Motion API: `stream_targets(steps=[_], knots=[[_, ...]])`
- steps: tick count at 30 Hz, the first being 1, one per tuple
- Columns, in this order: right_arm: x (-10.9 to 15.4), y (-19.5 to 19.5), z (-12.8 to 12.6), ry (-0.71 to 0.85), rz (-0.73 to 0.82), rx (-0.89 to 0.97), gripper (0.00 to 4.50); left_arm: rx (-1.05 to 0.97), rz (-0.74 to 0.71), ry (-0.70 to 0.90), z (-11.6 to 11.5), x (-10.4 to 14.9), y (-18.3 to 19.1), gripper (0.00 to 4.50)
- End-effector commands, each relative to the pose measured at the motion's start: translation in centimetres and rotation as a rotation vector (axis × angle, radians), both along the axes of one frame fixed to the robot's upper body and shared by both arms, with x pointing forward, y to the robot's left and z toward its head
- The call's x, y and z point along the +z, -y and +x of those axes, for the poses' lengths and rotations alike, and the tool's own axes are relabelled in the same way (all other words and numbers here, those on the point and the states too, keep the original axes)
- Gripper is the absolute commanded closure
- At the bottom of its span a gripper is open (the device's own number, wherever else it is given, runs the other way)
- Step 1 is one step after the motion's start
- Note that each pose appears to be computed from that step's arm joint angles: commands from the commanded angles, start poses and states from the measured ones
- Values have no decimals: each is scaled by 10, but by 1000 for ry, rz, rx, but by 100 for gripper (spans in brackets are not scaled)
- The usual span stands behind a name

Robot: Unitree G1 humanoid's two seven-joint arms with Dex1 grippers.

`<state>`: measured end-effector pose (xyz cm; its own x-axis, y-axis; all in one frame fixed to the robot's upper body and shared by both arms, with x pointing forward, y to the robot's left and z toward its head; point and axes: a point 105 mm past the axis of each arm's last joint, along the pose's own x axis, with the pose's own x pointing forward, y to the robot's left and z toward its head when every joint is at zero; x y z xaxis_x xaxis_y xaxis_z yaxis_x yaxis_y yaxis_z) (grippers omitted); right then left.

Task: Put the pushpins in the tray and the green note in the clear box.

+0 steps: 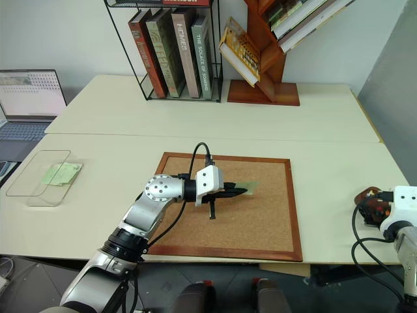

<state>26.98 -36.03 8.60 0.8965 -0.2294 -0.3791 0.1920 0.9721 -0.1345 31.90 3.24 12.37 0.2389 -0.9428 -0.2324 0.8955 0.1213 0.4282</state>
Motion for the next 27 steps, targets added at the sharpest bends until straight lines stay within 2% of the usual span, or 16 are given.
stream_targets(steps=[1,5,9,15,19,24,27], knots=[[28,5,7,124,-47,-11,2,-10,-13,47,-1,11,3,450],[56,-12,15,274,-64,95,2,-3,-23,47,1,14,3,450],[75,-68,19,346,-53,413,2,28,-65,38,6,26,1,450],[100,-140,18,428,19,748,2,167,-94,24,19,43,-25,450],[108,-193,11,405,102,1005,2,353,-90,6,29,55,-69,450],[113,-248,8,356,188,1258,2,685,-75,16,48,67,-147,450],[116,-275,13,354,191,1366,2,891,-61,25,49,75,-200,450]])
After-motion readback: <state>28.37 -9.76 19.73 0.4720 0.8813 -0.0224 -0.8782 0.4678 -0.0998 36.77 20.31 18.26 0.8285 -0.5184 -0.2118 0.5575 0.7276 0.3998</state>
